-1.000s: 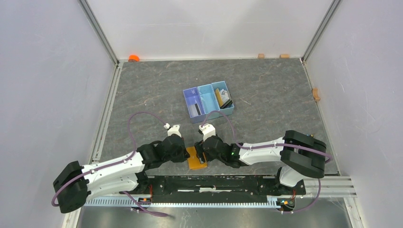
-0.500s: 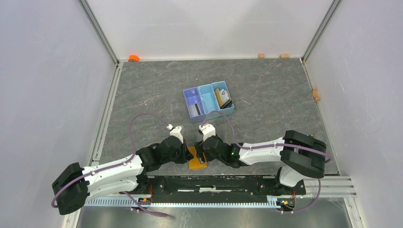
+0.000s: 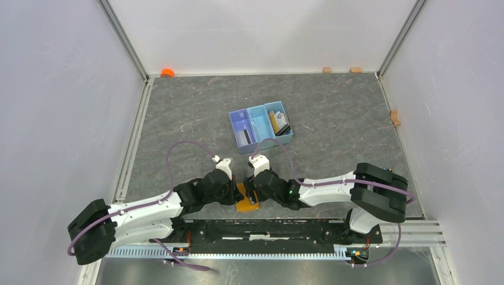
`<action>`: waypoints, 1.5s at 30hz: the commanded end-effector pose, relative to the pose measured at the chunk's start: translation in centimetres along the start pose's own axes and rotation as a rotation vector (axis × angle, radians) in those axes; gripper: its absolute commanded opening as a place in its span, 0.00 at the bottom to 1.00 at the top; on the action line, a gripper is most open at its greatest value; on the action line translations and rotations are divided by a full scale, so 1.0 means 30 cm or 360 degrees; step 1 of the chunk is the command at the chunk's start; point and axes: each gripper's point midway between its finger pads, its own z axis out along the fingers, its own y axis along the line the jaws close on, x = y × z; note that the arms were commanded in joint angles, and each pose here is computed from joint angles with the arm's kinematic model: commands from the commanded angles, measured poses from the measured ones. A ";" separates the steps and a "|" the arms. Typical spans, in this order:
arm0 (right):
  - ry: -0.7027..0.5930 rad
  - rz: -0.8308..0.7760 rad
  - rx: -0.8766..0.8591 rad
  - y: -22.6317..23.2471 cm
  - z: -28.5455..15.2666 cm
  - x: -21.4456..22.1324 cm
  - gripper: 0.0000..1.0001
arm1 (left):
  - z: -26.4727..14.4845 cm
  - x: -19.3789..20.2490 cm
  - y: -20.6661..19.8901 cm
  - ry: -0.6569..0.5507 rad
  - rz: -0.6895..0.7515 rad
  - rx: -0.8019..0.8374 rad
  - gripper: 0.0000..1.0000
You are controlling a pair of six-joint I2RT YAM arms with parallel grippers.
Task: Put the credit cards into the card holder
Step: Close the card holder at the center of the board.
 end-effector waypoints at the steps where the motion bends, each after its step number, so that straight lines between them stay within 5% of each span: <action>1: 0.0213 -0.0110 0.0125 -0.075 0.002 0.138 0.75 | 0.013 -0.013 -0.005 -0.0015 0.0053 0.0006 0.02; 26: 0.0238 -0.0082 0.0147 -0.097 -0.020 0.168 0.75 | 0.067 0.024 0.049 0.0172 -0.0078 0.0103 0.02; 45: 0.0236 -0.0091 0.0196 -0.124 -0.045 0.169 0.75 | 0.095 0.109 0.189 0.0364 -0.0414 0.0016 0.02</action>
